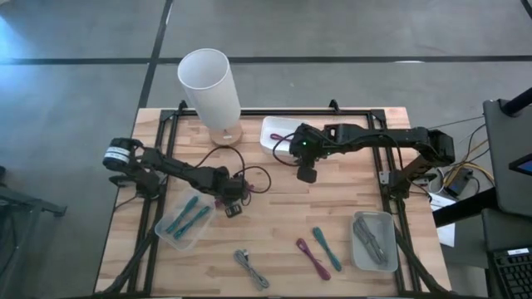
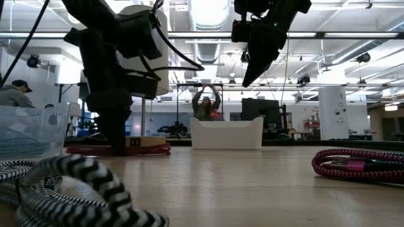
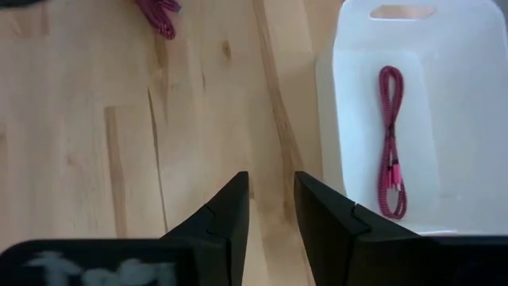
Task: Pick & Place USB Port
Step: Put the top pink charger cable into the white bin
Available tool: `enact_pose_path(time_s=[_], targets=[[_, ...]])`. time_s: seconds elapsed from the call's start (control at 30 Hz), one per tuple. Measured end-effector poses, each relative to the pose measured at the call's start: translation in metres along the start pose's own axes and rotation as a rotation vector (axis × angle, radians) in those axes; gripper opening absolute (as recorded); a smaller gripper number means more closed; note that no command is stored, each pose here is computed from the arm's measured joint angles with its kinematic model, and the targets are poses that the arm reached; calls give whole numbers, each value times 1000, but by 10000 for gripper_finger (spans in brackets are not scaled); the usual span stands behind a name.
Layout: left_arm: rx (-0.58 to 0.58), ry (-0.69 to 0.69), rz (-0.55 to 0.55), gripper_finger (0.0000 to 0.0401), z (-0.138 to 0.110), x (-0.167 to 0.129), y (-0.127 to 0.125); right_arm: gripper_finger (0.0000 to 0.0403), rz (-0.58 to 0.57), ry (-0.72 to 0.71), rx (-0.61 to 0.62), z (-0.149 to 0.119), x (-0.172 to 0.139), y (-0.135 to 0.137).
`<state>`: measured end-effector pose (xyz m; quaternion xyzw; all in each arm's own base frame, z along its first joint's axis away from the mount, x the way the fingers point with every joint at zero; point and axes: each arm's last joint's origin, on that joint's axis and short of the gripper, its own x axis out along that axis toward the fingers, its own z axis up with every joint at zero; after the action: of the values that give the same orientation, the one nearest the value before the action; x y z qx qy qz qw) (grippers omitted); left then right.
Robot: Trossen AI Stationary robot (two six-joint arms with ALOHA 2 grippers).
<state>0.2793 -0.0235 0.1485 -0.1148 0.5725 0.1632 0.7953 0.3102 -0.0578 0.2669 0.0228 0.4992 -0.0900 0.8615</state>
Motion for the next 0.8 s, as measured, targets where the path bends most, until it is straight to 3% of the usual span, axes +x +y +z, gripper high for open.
enact_pose_path(time_s=[0.07,0.47,0.8], targets=[[-6,-21,-4,15,1,-1,0,98,15,-1,-7,-1,3,2],[21,-122,-57,21,21,-16,-7,143,103,-96,-210,0,15,38],[63,-223,-98,20,49,-40,-14,174,132,-129,-380,-2,47,71]])
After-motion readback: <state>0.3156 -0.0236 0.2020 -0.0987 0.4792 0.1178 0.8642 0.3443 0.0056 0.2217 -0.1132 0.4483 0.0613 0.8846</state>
